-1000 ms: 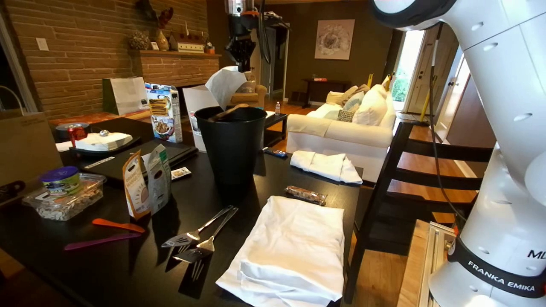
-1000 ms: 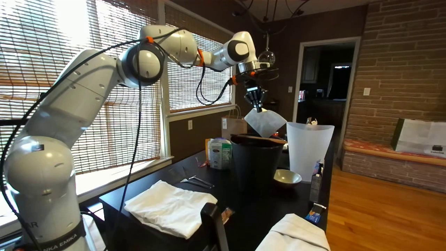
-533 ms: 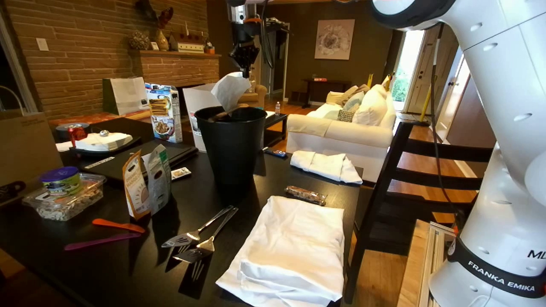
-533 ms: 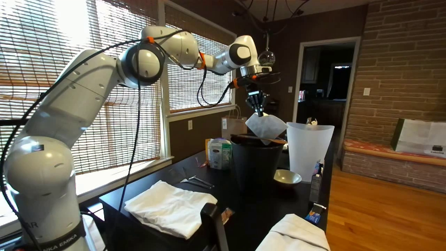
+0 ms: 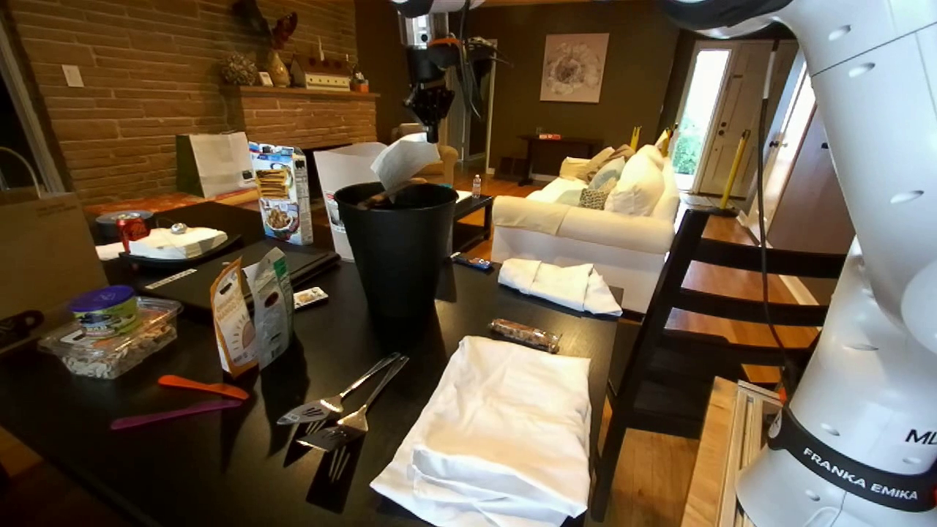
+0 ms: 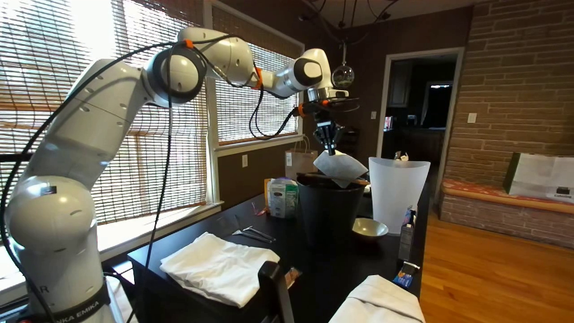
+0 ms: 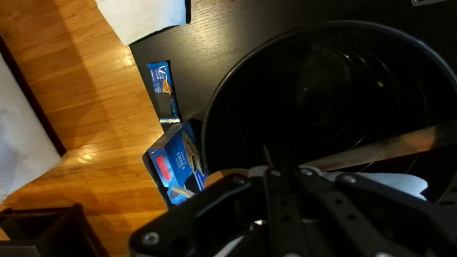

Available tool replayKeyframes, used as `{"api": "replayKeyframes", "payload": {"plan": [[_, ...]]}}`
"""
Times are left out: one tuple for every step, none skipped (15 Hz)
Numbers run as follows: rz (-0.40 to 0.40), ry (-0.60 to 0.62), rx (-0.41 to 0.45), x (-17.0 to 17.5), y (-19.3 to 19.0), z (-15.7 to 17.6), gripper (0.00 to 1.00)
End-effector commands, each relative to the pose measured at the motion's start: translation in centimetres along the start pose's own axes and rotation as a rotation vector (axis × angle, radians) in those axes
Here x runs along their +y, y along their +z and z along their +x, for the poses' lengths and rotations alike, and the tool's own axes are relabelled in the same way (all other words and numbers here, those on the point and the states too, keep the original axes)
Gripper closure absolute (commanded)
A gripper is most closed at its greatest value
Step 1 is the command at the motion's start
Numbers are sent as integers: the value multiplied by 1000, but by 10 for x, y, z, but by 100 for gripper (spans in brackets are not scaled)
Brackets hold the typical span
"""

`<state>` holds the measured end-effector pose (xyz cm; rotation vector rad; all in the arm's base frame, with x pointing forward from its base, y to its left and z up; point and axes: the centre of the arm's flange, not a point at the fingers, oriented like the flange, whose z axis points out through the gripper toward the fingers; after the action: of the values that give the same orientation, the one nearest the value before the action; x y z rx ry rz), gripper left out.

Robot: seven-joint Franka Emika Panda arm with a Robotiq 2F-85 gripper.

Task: Put the wooden spoon on the black bin then put the napkin on the spoon.

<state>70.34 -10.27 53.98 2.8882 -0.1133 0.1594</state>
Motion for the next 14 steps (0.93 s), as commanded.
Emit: {"api": "replayKeyframes", "payload": {"plan": [[9, -25, -29, -3, 3, -30, 100], [10, -24, -38, -4, 4, -32, 100], [17, -26, -50, -4, 5, -35, 100], [21, -25, -62, -5, 6, -38, 100], [23, -25, -73, -6, 7, -40, 100], [26, -25, -84, -7, 9, -43, 100], [30, -28, -92, -7, 10, -46, 100], [32, -28, -101, -8, 11, -48, 100], [34, -28, -109, -9, 12, -51, 100], [37, -30, -115, -10, 13, -52, 100], [41, -32, -123, -12, 14, -54, 100], [42, -34, -129, -13, 14, -55, 100], [45, -35, -135, -15, 15, -56, 100], [49, -35, -139, -16, 16, -56, 100]]}}
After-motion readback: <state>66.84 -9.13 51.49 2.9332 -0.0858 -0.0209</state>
